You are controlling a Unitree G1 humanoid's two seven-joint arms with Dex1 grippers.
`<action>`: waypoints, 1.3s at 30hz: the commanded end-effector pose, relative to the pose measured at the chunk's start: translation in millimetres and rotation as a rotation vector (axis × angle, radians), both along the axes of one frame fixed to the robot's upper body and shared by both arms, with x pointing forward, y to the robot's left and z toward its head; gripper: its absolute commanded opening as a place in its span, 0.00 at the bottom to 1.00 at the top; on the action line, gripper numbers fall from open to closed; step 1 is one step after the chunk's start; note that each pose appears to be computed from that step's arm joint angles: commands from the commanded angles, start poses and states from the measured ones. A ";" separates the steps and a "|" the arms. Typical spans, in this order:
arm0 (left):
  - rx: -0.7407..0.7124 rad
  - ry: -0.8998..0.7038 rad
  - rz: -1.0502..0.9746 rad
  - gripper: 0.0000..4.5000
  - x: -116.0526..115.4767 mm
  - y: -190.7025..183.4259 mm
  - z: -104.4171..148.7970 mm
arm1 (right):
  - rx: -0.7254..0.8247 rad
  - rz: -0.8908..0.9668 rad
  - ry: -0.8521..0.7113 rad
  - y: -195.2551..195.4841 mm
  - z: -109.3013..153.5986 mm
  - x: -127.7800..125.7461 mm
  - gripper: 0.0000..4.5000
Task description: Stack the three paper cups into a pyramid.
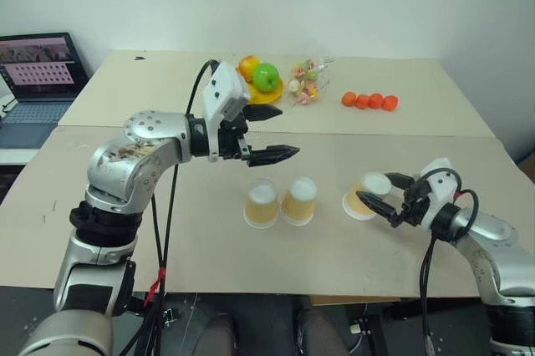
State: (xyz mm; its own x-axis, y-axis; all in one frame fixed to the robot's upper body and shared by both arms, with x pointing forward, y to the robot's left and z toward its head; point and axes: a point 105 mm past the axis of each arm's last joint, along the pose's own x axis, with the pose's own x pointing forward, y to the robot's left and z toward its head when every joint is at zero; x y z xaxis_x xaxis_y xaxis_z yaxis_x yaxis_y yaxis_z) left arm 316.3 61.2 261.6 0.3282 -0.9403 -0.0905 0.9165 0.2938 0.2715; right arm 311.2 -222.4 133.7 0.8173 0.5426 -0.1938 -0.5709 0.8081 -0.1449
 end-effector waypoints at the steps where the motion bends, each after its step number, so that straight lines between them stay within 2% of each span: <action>1: -0.001 -0.097 0.009 1.00 -1.7 2.5 15.5 | -0.023 0.001 -0.057 -2.7 13.1 4.1 0.88; 5: 0.004 -0.095 0.012 1.00 -1.3 3.9 14.7 | -0.029 0.003 -0.059 -2.5 12.5 5.1 0.62; 7: 0.002 -0.093 0.015 1.00 -0.7 4.7 14.9 | -0.029 0.005 -0.060 -2.3 13.4 5.3 0.57; 15: 0.009 -0.076 0.026 1.00 -0.6 8.3 9.2 | -0.029 0.016 -0.096 -1.7 33.5 8.5 0.57; 19: 0.043 -0.030 0.020 1.00 -5.2 19.2 -2.2 | -0.102 0.059 -0.123 8.5 59.1 9.2 0.57; 26: 0.132 0.029 0.111 1.00 -5.1 56.5 -37.8 | -0.193 0.244 -0.176 62.2 110.0 3.3 0.57; 29: 0.136 0.036 0.146 1.00 -4.2 65.0 -46.2 | -0.187 0.342 -0.182 88.3 127.7 -0.3 0.57; 39: 0.105 0.033 0.170 1.00 -6.0 59.9 -57.8 | -0.133 0.538 -0.082 139.6 149.9 -9.0 0.57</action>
State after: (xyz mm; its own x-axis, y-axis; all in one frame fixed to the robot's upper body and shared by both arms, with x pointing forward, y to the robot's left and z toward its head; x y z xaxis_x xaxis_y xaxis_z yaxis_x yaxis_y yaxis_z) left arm 313.7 123.9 191.9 0.4657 -0.8532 -0.2348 0.8806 0.4208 0.2177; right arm 308.2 -87.1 272.3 0.4734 0.8452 -0.2479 -0.8693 0.4029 -0.2864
